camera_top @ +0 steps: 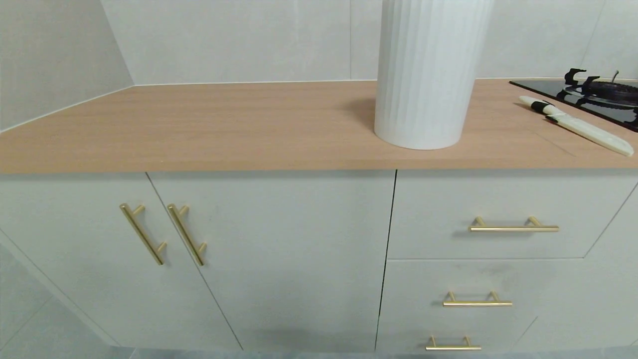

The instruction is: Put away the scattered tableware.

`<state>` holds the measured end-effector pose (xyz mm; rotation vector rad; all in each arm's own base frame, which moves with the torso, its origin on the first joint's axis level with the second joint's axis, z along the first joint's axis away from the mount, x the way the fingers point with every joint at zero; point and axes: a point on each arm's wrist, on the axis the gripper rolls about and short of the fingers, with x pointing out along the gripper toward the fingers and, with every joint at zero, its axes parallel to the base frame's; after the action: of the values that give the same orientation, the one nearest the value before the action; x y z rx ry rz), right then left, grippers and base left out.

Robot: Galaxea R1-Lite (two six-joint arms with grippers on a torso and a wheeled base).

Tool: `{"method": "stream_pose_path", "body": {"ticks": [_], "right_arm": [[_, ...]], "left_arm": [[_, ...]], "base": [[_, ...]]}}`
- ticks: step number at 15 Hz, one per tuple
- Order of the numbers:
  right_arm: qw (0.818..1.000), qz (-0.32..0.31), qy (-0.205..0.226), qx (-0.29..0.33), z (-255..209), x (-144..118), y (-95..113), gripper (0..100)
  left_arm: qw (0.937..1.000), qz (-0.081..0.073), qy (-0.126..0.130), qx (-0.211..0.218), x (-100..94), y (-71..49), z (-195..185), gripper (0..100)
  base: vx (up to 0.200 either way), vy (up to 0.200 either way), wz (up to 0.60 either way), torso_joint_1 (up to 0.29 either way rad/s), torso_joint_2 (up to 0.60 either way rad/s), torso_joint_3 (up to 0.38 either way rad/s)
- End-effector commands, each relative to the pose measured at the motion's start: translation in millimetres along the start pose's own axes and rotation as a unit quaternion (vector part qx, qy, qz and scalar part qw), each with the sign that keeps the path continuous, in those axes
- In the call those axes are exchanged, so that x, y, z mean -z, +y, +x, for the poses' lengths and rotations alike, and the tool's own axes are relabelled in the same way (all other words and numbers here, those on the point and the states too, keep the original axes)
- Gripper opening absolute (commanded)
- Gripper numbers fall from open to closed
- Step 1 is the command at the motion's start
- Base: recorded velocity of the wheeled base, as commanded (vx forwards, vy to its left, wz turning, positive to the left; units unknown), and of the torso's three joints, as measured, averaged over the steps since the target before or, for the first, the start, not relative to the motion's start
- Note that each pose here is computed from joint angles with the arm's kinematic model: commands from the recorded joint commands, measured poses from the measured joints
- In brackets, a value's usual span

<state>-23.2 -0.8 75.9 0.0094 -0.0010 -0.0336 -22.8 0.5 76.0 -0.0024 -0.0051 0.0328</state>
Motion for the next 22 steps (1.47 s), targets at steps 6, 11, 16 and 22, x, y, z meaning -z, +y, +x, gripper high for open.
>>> {"method": "stream_pose_path", "body": {"ticks": [6,11,16,22], "right_arm": [[1.0,0.0,0.001,0.0,0.2,0.0,0.0,100],[1.0,0.0,0.001,0.0,0.2,0.0,0.0,100],[1.0,0.0,0.001,0.0,0.2,0.0,0.0,100],[1.0,0.0,0.001,0.001,0.2,0.0,0.0,100]], "left_arm": [[1.0,-0.001,0.001,0.0,0.2,0.0,0.0,100],[1.0,-0.002,0.001,0.0,0.2,0.0,0.0,100],[1.0,0.003,0.0,0.0,0.0,0.0,0.0,100],[1.0,0.008,0.0,0.0,0.0,0.0,0.0,100]], "base": [[0.0,0.0,-0.1,0.0,0.0,0.0],[0.0,0.0,0.0,0.0,0.0,0.0],[0.0,0.0,0.0,0.0,0.0,0.0],[0.0,-0.133,0.0,0.006,0.0,0.002]]}}
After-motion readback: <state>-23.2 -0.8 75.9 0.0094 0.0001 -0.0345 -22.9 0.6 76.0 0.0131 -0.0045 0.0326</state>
